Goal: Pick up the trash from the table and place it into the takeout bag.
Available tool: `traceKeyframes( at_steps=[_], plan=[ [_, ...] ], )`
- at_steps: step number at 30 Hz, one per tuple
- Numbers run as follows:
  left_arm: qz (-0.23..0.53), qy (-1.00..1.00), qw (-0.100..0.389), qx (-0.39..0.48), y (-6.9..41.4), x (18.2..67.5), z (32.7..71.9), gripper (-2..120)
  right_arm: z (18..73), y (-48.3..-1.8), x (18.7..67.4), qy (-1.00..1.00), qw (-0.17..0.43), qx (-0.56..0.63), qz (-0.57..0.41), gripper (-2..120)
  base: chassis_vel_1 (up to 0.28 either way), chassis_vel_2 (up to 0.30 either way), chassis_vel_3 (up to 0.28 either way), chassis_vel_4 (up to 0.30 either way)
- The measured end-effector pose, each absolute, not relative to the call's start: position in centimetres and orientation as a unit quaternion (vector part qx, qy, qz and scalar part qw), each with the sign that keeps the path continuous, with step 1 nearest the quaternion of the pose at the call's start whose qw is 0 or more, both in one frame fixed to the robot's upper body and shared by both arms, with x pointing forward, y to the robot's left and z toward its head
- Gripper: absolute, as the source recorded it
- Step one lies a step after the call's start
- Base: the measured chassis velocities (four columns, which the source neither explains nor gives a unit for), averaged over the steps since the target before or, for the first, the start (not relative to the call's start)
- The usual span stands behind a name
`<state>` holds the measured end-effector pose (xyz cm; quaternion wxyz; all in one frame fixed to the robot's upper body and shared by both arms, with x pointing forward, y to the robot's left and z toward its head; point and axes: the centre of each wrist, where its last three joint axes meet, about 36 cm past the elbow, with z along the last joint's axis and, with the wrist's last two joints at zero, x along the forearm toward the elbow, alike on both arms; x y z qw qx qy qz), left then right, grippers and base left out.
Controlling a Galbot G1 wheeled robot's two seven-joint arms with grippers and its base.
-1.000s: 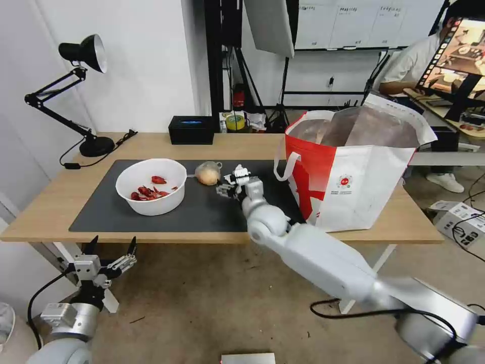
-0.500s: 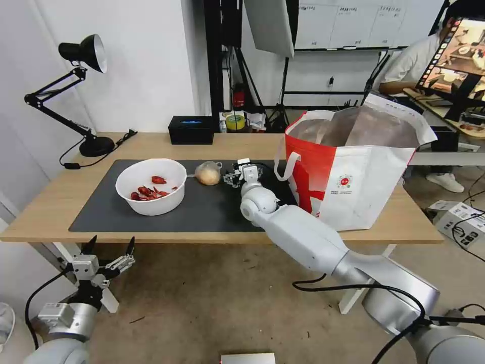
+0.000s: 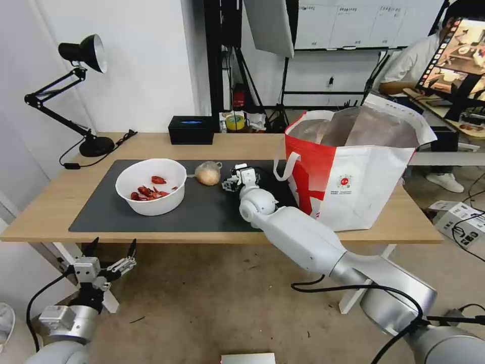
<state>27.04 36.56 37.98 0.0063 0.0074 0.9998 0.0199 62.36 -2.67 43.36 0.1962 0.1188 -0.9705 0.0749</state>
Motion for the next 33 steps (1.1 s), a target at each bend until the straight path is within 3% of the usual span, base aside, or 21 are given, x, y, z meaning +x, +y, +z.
traceKeyframes(
  at_steps=[14, 24, 26, 29, 33],
  plan=[
    [0.020, 1.000, 0.006, 0.008, 36.51, 26.98, 37.87, 100, 43.10, -2.51, 62.03, -0.967, 0.209, 0.125, 0.069, 100, 0.000, 0.000, 0.000, 0.000],
    [0.020, 1.000, 0.006, 0.009, 36.49, 26.95, 37.76, 100, 42.88, -2.21, 61.67, -0.967, 0.213, 0.129, 0.057, 63, 0.000, 0.000, 0.000, 0.000],
    [0.020, 1.000, 0.006, 0.009, 36.47, 26.95, 37.75, 100, 42.85, -2.23, 61.65, -0.967, 0.214, 0.129, 0.055, 61, 0.000, 0.000, 0.000, 0.000],
    [0.019, 1.000, 0.005, 0.011, 36.36, 26.97, 37.69, 100, 42.75, -2.47, 61.57, -0.967, 0.216, 0.128, 0.053, 43, 0.000, 0.000, 0.000, 0.000],
    [0.019, 1.000, 0.005, 0.011, 36.30, 26.97, 37.66, 100, 42.65, -2.68, 61.49, -0.967, 0.217, 0.126, 0.051, 32, 0.000, 0.000, 0.000, 0.000]
  ],
)
